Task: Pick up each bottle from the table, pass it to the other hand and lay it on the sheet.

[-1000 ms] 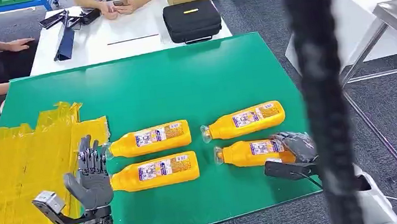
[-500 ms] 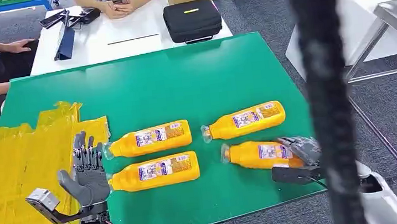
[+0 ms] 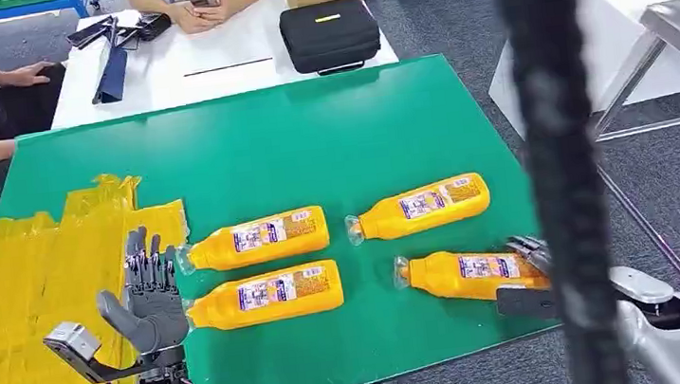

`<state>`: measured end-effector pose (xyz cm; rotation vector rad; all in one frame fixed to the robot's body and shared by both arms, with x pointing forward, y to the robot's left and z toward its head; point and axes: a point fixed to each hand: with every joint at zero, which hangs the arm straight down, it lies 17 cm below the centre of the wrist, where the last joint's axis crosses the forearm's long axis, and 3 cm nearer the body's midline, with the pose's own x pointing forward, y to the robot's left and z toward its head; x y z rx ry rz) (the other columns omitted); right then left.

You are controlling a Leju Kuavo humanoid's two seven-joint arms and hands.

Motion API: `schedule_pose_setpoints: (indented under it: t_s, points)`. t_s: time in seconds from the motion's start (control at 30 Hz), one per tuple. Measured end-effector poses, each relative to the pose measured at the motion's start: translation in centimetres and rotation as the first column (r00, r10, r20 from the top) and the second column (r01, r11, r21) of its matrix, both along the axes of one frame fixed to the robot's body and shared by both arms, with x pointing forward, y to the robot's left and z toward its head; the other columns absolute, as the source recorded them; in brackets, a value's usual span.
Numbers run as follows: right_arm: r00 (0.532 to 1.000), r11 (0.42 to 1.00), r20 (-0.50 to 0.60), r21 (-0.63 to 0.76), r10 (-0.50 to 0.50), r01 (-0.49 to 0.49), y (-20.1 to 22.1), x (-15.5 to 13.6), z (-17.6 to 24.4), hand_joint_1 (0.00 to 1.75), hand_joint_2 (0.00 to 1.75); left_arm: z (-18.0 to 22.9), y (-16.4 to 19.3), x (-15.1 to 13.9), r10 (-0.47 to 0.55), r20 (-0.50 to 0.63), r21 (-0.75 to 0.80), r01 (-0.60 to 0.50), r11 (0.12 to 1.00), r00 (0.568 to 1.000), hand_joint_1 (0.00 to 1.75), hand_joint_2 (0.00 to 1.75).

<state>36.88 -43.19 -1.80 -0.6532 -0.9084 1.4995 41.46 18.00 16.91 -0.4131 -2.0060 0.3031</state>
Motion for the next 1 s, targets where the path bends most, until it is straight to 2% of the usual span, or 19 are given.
schedule_pose_setpoints:
  t_s: [0.17, 0.33, 0.43, 0.5, 0.63, 0.9, 0.93, 1.0]
  points:
    - [1.0, 0.999, 0.015, 0.038, 0.003, -0.003, 0.3, 0.2, 0.5, 1.75, 1.75, 0.0, 0.0, 0.0, 0.001, -0.002, 0.0, -0.001, 1.0, 1.0, 0.0, 0.0]
    - [0.996, 0.971, 0.088, 0.236, 0.025, -0.045, 3.9, 0.8, 2.3, 1.75, 1.75, 0.0, 0.1, 0.0, 0.003, -0.002, -0.002, -0.003, 1.0, 1.0, 0.0, 0.0]
    - [0.994, 0.952, 0.107, 0.299, 0.03, -0.061, 5.4, 0.7, 2.8, 1.75, 1.75, 0.0, 0.1, -0.1, 0.003, -0.001, -0.004, -0.003, 1.0, 1.0, 0.0, 0.0]
    - [0.988, 0.918, 0.151, 0.388, 0.029, -0.086, 6.8, 1.0, 4.4, 1.75, 1.75, -0.1, 0.1, -0.1, 0.005, 0.0, -0.005, -0.005, 1.0, 1.0, 0.0, 0.0]
    - [0.964, 0.799, 0.267, 0.576, 0.014, -0.171, 10.2, 2.0, 9.2, 1.75, 1.75, 0.2, 0.2, -0.1, 0.006, 0.009, -0.011, -0.006, 1.0, 1.0, 0.0, 0.0]
    - [0.925, 0.699, 0.38, 0.667, -0.022, -0.257, 12.9, 3.0, 13.8, 1.75, 1.75, 0.4, 0.4, -0.1, 0.011, 0.018, -0.028, -0.011, 1.0, 1.0, 0.0, 0.0]
    - [0.919, 0.682, 0.394, 0.679, -0.027, -0.271, 13.4, 3.1, 14.4, 1.75, 1.75, 0.4, 0.5, -0.1, 0.013, 0.019, -0.031, -0.012, 0.999, 1.0, 0.0, 1.75]
    - [0.907, 0.653, 0.42, 0.697, -0.037, -0.297, 14.5, 3.4, 15.7, 1.75, 1.75, 0.4, 0.7, -0.1, 0.017, 0.018, -0.042, -0.016, 0.999, 1.0, 0.0, 1.75]
